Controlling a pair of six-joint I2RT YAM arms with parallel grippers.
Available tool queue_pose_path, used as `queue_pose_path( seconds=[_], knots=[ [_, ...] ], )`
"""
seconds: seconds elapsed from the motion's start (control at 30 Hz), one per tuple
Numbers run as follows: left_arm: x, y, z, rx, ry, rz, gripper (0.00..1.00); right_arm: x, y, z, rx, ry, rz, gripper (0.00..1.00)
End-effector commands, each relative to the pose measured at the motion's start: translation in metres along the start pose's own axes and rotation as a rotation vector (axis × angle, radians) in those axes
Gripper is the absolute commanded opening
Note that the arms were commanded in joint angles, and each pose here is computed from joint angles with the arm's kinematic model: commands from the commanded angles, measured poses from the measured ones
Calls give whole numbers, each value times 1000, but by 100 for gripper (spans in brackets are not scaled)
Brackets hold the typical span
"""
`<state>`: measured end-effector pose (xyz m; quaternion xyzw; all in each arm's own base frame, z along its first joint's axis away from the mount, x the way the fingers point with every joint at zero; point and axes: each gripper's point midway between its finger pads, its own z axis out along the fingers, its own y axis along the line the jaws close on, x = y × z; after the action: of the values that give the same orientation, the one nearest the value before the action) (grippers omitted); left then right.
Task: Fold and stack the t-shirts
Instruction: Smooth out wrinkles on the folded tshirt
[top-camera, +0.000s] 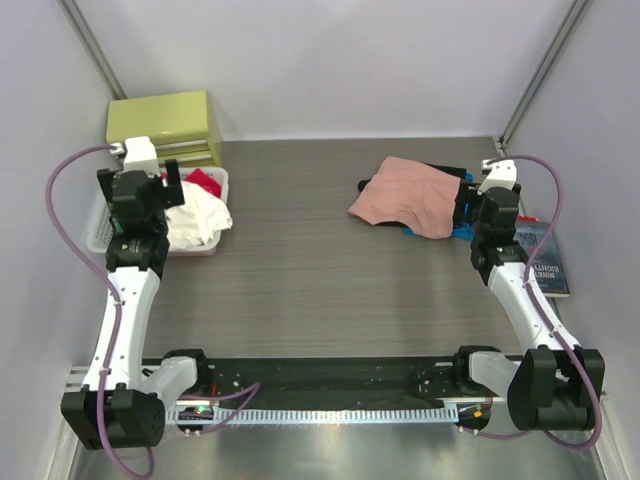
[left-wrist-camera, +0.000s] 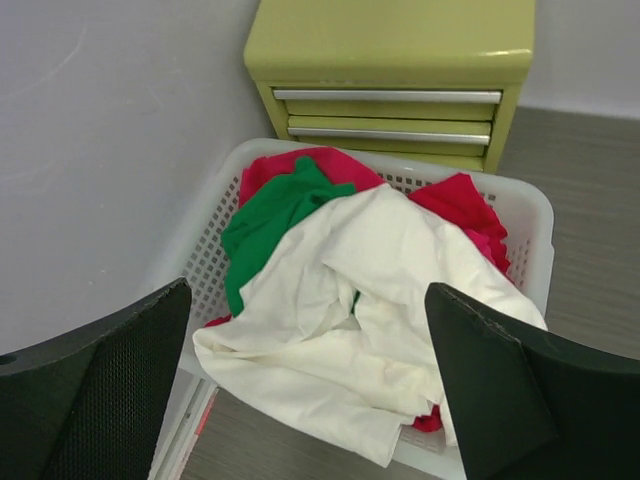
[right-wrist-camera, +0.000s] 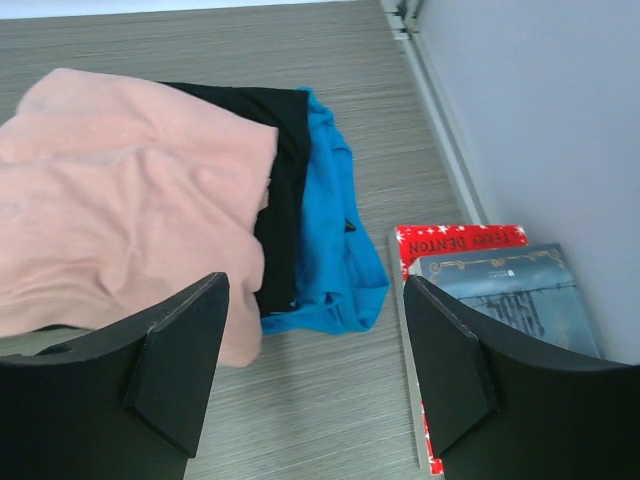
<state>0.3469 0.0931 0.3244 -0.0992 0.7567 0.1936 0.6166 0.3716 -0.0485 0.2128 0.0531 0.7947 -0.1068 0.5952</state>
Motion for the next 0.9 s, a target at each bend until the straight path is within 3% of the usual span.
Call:
queue_pose_path(
  seconds=[0.0,0.1,0.23,0.33,0.57,0.67,0.87],
  knots=[
    [10,-10,-8,1,26,94,100,-13,-17,8,134,-62,23,75],
    [7,-1,0,-50,60,160,100,2,-2,21,76,22,30,73],
    [-7,0,-1,-44,20,165,100,12,19,40,-15,118,36,62],
    [-5,-9,-3,0,49,133,100,22,28,62,-34,232,19,70],
    [5,-5,-5,-11,50,163,100,20,41,93,-71,266,48,74],
    [2,-5,-7,-2,39,157,100,45,36,111,-81,363,105,74],
    [9,-11,-2,12,62,164,100,56,18,131,-75,422,196,74]
  ],
)
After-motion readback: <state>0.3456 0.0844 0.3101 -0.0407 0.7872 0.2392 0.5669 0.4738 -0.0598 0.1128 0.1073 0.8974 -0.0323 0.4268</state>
